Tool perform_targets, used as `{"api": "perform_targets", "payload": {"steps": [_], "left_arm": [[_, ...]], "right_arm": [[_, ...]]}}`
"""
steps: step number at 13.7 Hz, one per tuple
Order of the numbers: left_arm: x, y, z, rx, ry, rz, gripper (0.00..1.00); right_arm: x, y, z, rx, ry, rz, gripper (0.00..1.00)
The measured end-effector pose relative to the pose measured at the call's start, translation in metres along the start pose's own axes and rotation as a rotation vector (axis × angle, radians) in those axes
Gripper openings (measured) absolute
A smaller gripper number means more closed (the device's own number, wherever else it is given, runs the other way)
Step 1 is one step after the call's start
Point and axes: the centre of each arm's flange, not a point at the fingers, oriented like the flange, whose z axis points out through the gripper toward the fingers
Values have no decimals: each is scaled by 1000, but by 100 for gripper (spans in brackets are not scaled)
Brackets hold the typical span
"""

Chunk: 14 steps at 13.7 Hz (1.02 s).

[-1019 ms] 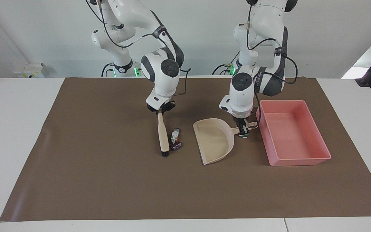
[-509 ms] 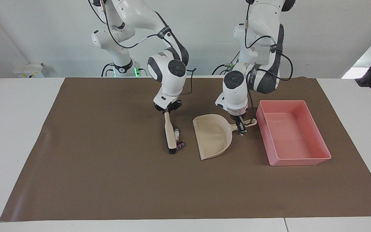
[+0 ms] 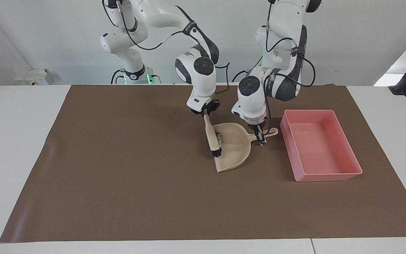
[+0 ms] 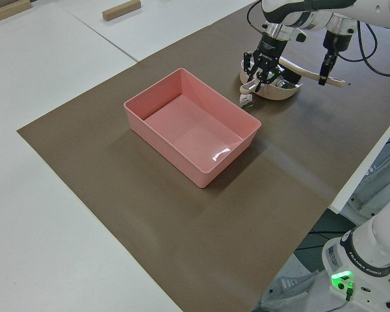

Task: Clean e-waste and dump in bin
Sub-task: 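Sweep the e-waste pieces into the dustpan with the brush in the right gripper, then lift the brush away with the right gripper while the left gripper holds the dustpan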

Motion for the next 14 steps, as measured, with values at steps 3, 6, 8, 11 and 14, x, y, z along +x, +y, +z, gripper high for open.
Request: {"api": "perform_targets", "payload": {"steps": [3,6,8,11,14], "left_arm": [[3,2,-1,1,-1,7,34],[4,3,-1,1,-1,8,34],[4,3,-1,2,-1,8,34],[3,1,-3,6,2,15,34],[-11,-6,-7,11,7,35,34]], "right_arm": [[1,-5,-12,53,-1,-14,26],[-7,-1,-35,18,-5,-37,26],[-14,9,-57,-50,16,-13,26],[-9,58,-102,-62,24,111,26],[10,147,-139,-47,31,263,26]]}}
